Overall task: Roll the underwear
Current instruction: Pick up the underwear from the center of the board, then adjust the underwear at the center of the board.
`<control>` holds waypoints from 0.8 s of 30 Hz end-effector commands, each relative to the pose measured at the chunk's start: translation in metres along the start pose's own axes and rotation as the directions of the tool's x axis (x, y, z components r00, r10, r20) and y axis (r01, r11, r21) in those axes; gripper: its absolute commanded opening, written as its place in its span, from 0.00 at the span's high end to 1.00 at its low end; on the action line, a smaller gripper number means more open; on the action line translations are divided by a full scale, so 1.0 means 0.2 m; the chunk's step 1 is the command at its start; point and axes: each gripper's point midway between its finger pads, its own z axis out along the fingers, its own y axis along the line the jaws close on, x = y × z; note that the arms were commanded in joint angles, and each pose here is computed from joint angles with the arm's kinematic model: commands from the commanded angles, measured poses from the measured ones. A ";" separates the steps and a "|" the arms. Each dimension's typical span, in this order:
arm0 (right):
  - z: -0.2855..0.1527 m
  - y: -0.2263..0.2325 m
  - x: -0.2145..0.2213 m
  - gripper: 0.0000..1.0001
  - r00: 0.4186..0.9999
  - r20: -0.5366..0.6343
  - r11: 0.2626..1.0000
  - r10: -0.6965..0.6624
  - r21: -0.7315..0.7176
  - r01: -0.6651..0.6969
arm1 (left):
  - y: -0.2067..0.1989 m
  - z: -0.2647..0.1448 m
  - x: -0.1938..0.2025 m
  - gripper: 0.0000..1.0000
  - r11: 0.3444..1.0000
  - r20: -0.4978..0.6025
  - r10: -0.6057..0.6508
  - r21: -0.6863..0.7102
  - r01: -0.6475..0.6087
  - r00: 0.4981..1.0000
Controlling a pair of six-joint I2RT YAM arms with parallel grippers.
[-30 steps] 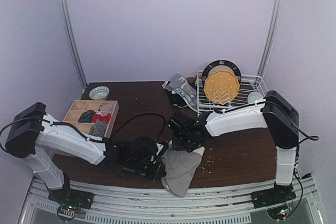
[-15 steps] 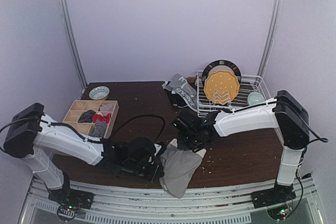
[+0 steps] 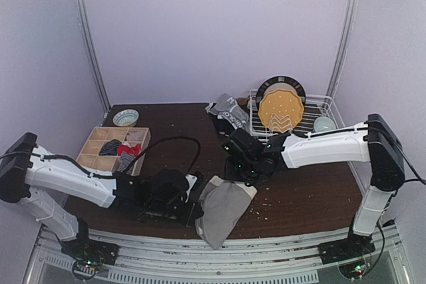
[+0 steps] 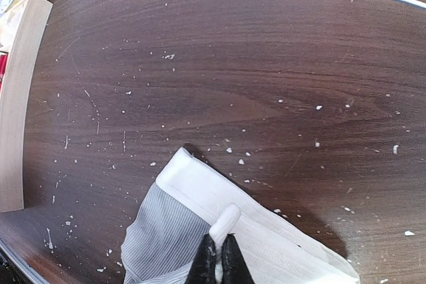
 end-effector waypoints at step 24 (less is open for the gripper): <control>0.05 0.13 0.02 1.00 1.000 -0.018 0.998 0.007 -0.069 -0.008 | 0.11 0.03 -0.02 0.43 0.988 0.008 0.055 -0.146 -0.053 0.998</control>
